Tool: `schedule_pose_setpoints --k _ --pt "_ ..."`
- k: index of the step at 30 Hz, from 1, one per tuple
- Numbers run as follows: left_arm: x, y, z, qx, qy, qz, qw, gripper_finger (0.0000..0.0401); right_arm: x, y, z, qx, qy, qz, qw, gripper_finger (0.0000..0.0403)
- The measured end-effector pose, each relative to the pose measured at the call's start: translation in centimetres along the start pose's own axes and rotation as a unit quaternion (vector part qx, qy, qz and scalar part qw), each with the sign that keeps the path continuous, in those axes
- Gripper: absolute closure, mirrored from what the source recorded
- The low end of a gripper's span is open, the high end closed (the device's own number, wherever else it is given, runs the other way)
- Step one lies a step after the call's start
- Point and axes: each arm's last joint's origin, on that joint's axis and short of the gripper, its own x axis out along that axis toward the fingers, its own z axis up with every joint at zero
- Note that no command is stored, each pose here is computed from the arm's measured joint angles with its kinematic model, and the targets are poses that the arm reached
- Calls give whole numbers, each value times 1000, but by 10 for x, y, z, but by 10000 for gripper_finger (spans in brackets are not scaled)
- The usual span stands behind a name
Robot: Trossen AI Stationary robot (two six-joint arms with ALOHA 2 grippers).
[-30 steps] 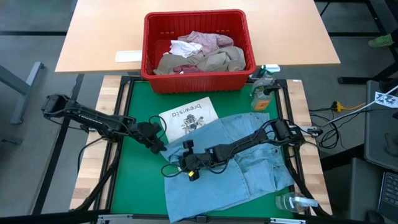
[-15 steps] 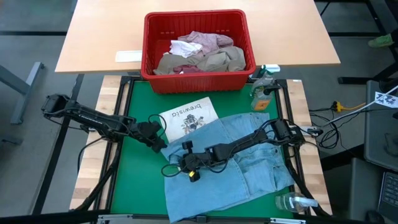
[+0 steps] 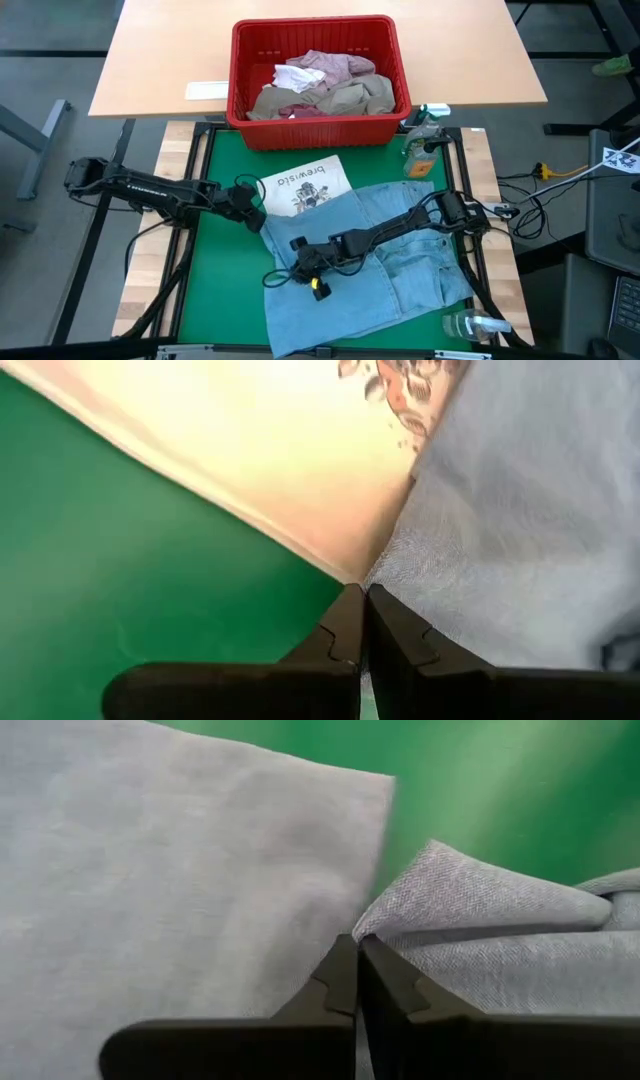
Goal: Fold laundry
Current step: Fold the light blue pants
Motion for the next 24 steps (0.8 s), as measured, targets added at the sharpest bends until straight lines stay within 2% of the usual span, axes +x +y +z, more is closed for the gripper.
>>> schedule_pose_setpoints --k 6,12,16,21,24 --pt "1 9 12 34 -48 43 997 400 0 -5 0 -1 12 -80 997 399" --pt "1 11 16 38 -64 52 996 371 -1 -6 0 1 16 -109 994 398" --pt "1 11 16 28 -64 50 996 332 0 -4 0 1 14 -96 995 392" --pt "1 10 16 22 -56 41 997 282 0 -4 -1 1 18 -87 996 334" --pt "1 10 15 22 -47 32 998 274 -4 -4 2 2 19 -97 995 295"
